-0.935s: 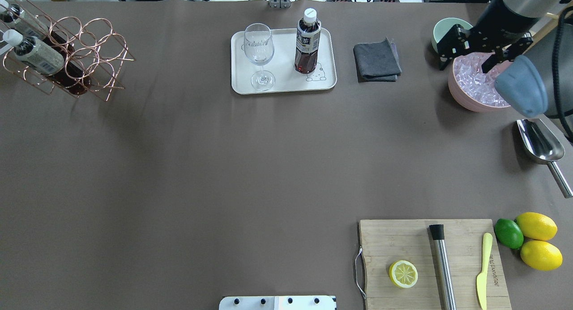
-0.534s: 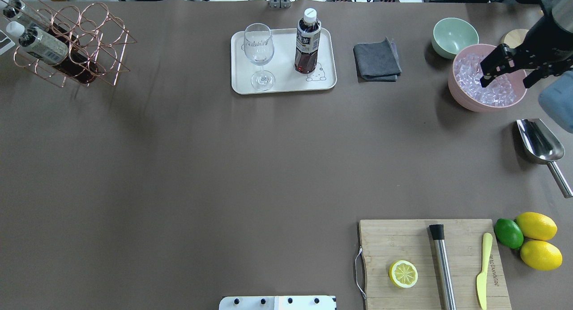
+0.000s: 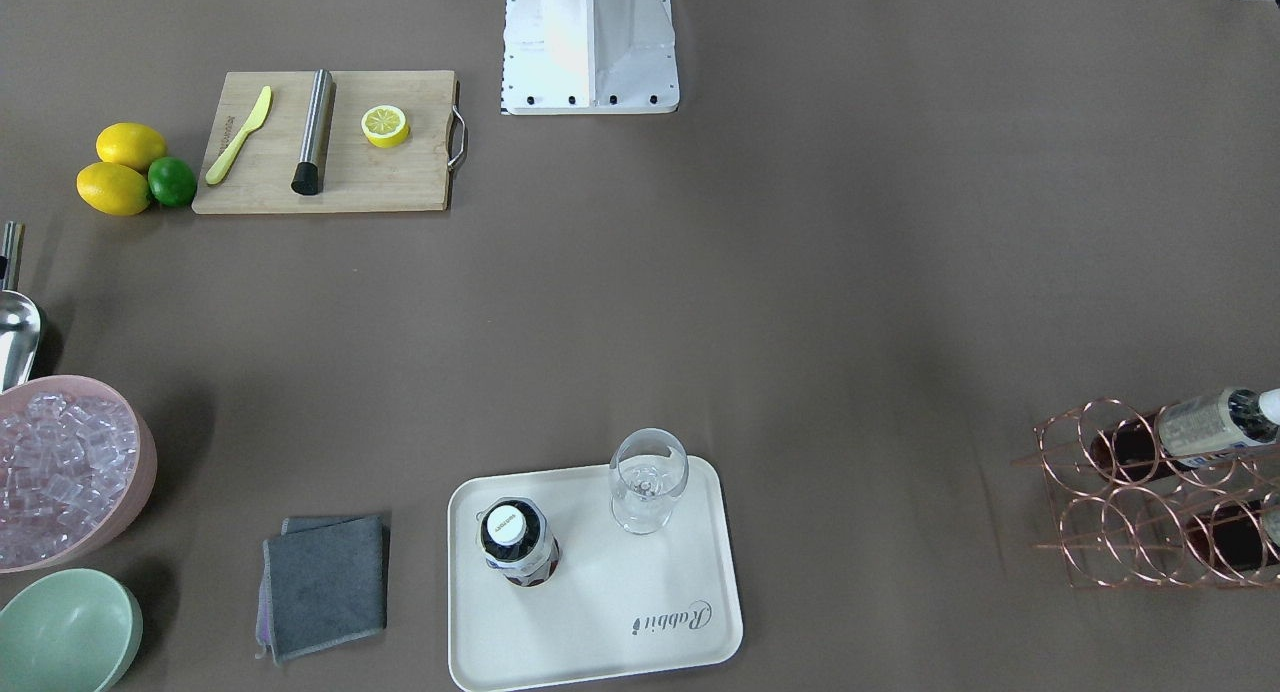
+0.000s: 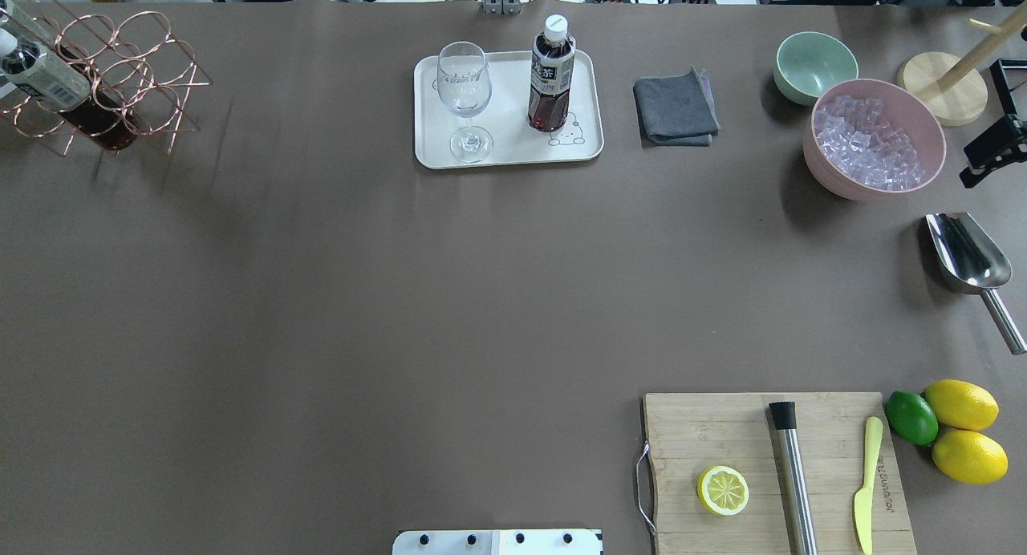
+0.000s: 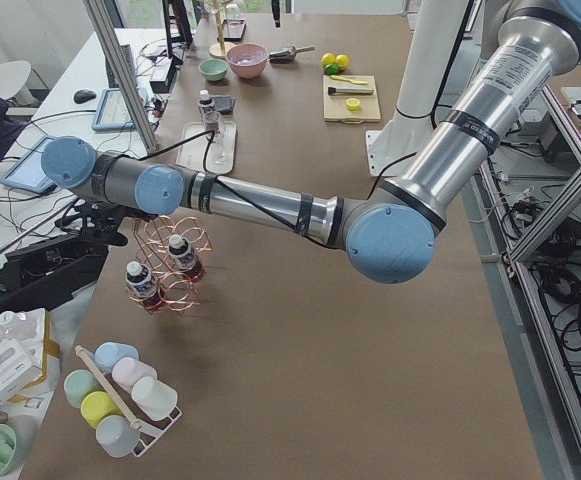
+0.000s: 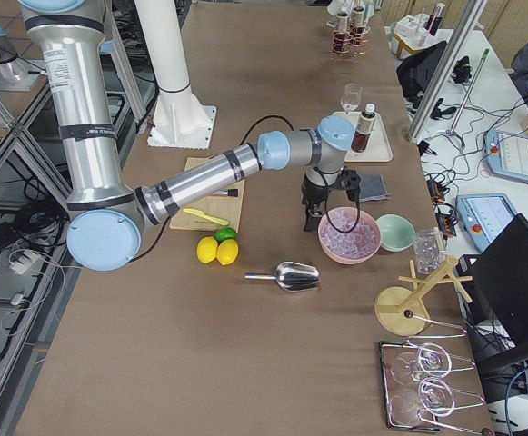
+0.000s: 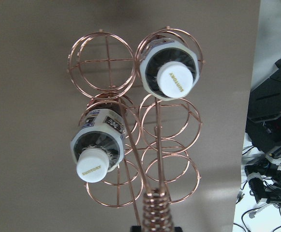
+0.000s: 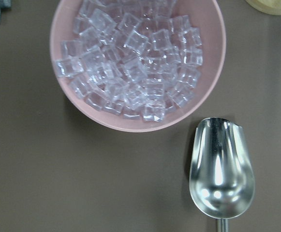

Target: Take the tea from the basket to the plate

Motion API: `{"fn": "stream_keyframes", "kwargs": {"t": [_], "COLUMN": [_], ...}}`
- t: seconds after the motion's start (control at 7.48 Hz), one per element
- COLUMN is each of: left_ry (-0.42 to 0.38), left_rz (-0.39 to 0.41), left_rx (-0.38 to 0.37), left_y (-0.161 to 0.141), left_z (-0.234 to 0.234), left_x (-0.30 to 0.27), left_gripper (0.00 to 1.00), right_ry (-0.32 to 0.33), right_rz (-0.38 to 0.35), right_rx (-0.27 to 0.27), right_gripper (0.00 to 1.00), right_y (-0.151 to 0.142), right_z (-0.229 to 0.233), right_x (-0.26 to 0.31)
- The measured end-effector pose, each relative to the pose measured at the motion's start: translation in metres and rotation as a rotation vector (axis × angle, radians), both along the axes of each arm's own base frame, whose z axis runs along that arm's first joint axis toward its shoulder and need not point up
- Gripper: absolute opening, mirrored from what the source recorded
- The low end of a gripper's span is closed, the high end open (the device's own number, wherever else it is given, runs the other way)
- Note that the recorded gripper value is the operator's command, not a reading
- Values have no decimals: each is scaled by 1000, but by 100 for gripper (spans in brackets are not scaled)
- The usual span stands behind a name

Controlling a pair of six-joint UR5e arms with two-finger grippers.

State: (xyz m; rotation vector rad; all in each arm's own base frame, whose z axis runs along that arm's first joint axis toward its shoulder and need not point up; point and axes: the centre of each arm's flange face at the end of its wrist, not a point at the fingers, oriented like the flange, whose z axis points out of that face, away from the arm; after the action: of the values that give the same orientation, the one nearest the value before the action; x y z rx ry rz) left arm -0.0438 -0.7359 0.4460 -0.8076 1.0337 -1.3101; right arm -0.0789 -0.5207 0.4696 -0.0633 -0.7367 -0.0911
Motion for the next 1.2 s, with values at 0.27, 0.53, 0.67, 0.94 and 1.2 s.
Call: {"fn": "stream_keyframes", "kwargs": {"t": [0.27,0.53,0.67,0.94,1.2], "left_ry": [1,0,-2,-6,-10], "left_rz": [-4,-3,0,6,15], "left_rx": [-18,-29,-33,-29,-21], "left_y": [-6,-17,-21,-23,-24], "left_z": [3,3,5,12,26], "left_x": [-2,-2,0,4,12], "left_gripper": [0,0,0,0,0], "right_ry": [3,1,-5,-7,-7], "right_rz": [-33,-46,-66,-123,-160], "right_rx": [-12,2,17,47,72], "right_gripper": [99,99,99,99,99], "right_y": [22,35,38,51,57], "right_z": [51,88,110,143,164], "right_x": [39,84,106,133,144]}}
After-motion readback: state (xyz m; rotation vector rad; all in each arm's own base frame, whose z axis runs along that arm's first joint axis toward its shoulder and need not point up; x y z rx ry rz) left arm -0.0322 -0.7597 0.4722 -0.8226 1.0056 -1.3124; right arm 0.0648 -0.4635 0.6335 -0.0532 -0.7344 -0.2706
